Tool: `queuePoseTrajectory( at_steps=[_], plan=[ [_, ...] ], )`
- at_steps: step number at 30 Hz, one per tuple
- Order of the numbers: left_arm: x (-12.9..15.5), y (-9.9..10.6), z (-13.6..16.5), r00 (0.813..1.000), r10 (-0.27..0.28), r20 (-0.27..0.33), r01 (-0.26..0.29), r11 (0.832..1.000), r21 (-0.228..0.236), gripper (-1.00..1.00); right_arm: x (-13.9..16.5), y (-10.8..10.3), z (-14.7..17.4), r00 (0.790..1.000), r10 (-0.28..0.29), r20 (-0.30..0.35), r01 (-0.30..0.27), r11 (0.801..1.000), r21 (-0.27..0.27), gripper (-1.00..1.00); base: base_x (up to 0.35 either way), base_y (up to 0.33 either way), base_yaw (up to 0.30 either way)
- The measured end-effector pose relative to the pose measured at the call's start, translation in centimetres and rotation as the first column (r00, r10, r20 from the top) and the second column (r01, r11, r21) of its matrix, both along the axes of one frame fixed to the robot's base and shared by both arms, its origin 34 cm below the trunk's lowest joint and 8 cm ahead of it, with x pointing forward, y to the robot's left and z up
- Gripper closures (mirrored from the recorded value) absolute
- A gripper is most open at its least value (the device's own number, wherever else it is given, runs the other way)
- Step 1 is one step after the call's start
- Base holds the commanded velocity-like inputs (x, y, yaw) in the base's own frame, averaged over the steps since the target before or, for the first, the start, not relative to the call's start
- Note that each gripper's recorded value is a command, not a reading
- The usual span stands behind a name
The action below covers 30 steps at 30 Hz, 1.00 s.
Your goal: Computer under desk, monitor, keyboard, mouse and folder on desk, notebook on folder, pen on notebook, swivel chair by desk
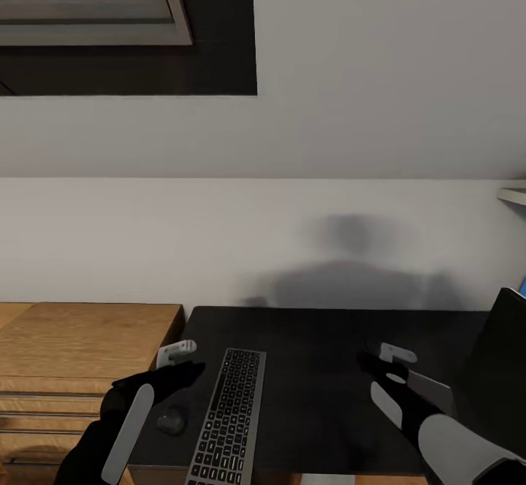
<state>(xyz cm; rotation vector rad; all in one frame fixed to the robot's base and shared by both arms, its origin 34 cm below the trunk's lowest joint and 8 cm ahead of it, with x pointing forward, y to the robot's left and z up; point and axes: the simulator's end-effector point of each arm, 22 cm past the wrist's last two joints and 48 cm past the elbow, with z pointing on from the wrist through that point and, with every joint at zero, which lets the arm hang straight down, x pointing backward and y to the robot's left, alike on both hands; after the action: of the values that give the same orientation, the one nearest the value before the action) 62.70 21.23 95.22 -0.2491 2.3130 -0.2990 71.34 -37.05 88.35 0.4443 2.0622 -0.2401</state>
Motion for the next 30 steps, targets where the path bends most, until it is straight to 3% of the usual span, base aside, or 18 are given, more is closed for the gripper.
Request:
queuePoseTrajectory(
  at_steps=[5, 8, 9, 13, 21, 30],
  plan=[
    [0.1, -0.1, 0.4, 1.0, -0.001, 0.011, 0.001, 1.0, -0.001, -1.0, -0.2, -2.5, -0.1, 1.0, -0.007, -0.008, 0.007, 1.0, -0.014, -1.0, 0.002, -0.001, 0.0],
    [0.6, -0.2, 2.0, 0.999, -0.002, 0.048, 0.003, 1.0, -0.004, -1.0, -0.3, -5.0, 0.3, 0.999, -0.038, -0.012, 0.038, 0.999, -0.018, -1.0, 0.0, 0.0, 0.0],
    [0.8, -0.4, 3.6, 0.997, -0.006, 0.082, 0.007, 1.0, -0.009, -1.0, -0.2, -6.1, 0.6, 0.997, -0.072, -0.011, 0.073, 0.997, 0.007, -1.0, 0.0, 0.0, 0.0],
    [1.3, -0.7, 6.7, 0.988, -0.013, 0.153, 0.016, 1.0, -0.018, -1.0, -0.2, -7.0, 0.6, 0.992, -0.116, -0.043, 0.119, 0.991, 0.069, -1.0, 0.0, 0.0, 0.0],
    [1.6, -0.7, 6.5, 0.986, -0.013, 0.165, 0.017, 1.0, -0.018, -1.0, 0.6, -6.4, 0.3, 0.993, -0.111, -0.032, 0.114, 0.99, 0.087, -1.0, 0.0, 0.0, 0.0],
    [1.8, -0.6, 5.6, 0.987, -0.013, 0.163, 0.015, 1.0, -0.016, -1.0, 3.0, -4.6, 1.8, 0.997, -0.076, 0.031, 0.073, 0.991, 0.11, -1.0, 0.0, 0.0, 0.0]
  ],
)
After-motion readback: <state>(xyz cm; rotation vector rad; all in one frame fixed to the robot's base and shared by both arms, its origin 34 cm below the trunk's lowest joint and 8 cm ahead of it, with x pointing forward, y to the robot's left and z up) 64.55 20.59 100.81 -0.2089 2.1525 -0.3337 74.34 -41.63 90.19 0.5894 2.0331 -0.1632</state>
